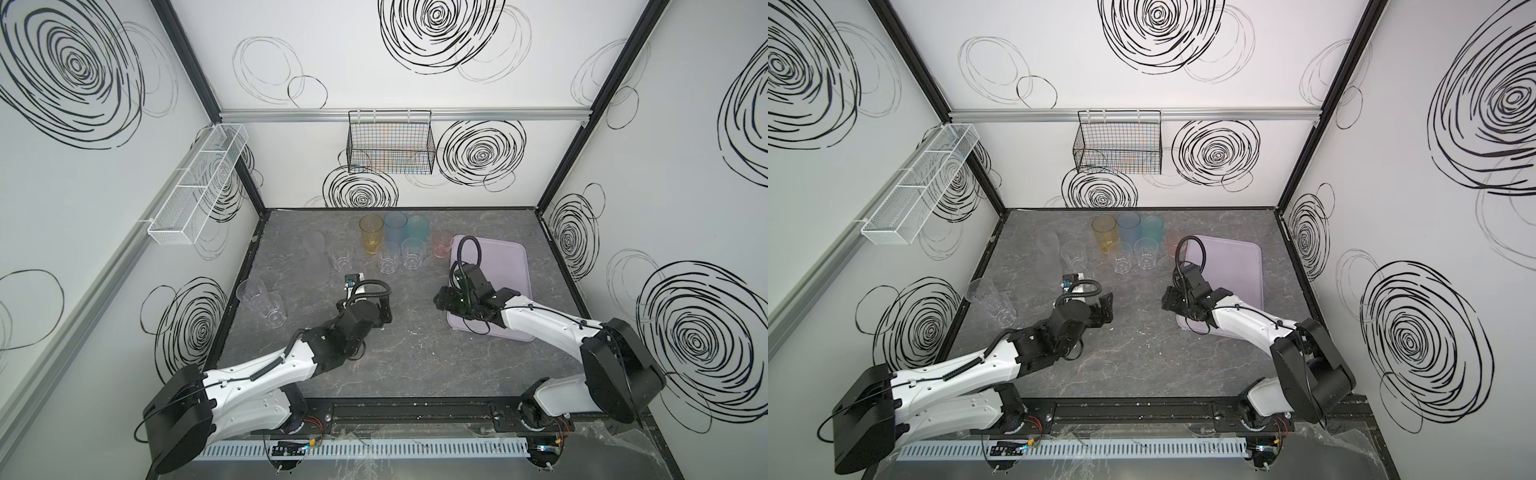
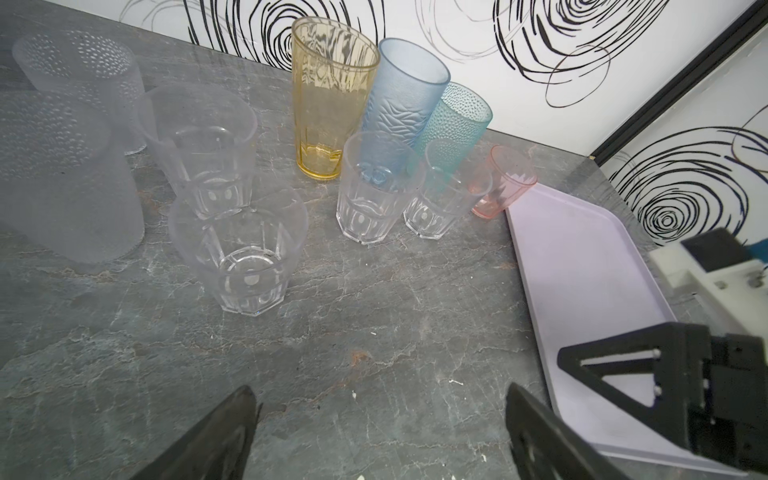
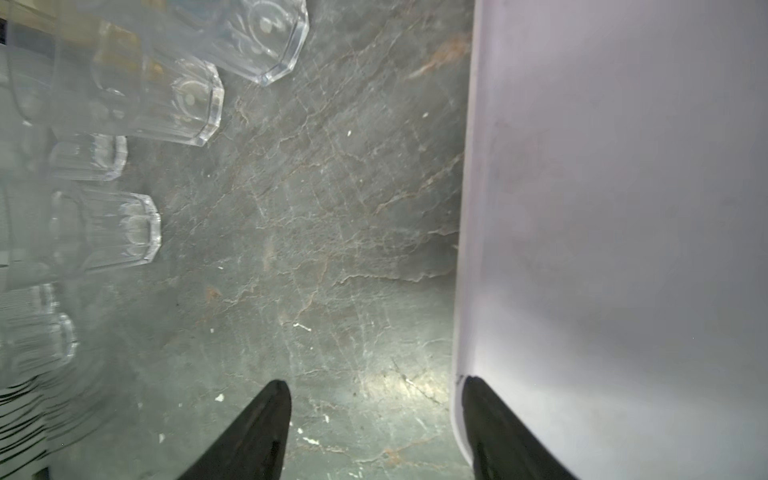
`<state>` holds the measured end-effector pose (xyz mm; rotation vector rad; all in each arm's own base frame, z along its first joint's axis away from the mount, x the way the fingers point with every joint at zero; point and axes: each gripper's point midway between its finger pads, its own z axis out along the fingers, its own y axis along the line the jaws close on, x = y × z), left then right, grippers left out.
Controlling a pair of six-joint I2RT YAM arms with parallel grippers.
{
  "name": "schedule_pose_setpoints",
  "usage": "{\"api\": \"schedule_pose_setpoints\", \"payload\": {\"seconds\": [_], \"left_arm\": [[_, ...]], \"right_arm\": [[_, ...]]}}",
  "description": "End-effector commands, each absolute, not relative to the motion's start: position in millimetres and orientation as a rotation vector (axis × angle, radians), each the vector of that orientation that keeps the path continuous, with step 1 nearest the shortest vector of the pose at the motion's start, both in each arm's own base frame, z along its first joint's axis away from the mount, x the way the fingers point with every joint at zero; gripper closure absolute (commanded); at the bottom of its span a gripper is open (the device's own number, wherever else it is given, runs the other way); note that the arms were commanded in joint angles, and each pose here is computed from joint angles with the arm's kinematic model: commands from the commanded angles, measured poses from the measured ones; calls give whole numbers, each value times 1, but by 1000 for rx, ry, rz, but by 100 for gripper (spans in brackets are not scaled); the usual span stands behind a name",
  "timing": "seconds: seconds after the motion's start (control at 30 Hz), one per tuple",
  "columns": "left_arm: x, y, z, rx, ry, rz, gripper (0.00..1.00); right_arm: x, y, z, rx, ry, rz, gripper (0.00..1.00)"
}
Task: Place the glasses into the tray
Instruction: 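Lower the right gripper onto the tray edge nearest the cups and grip it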
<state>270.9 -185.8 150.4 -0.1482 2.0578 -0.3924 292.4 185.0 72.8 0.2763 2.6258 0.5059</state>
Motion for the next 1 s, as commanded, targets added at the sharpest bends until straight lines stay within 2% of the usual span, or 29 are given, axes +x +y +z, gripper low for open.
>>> {"api": "schedule_pose_setpoints", "payload": {"seconds": [0.0, 0.13, 0.23, 0.43, 0.53, 0.6, 0.7, 0.97], "left_arm": [[268, -180, 148, -182, 2028, -414, 4], [273, -176, 153, -174, 2016, -388, 4], [275, -179, 155, -159, 2018, -394, 4], [272, -180, 140, -159, 2060, -398, 4], [272, -176, 139, -162, 2059, -379, 4], [273, -172, 141, -171, 2052, -361, 4], [275, -170, 145, -180, 2046, -364, 4], [276, -164, 142, -191, 2056, -342, 4]], "right_arm": [[256, 139, 57, 103, 2748, 89, 28], [236, 134, 51, -48, 2781, -109, 23], [236, 140, 49, -114, 2755, -171, 23], [245, 169, 36, -209, 2768, -133, 30], [247, 173, 23, -239, 2796, -150, 40], [249, 173, 16, -242, 2822, -171, 51], [247, 180, 8, -206, 2848, -105, 64], [239, 208, 8, 12, 2862, 247, 79]]}}
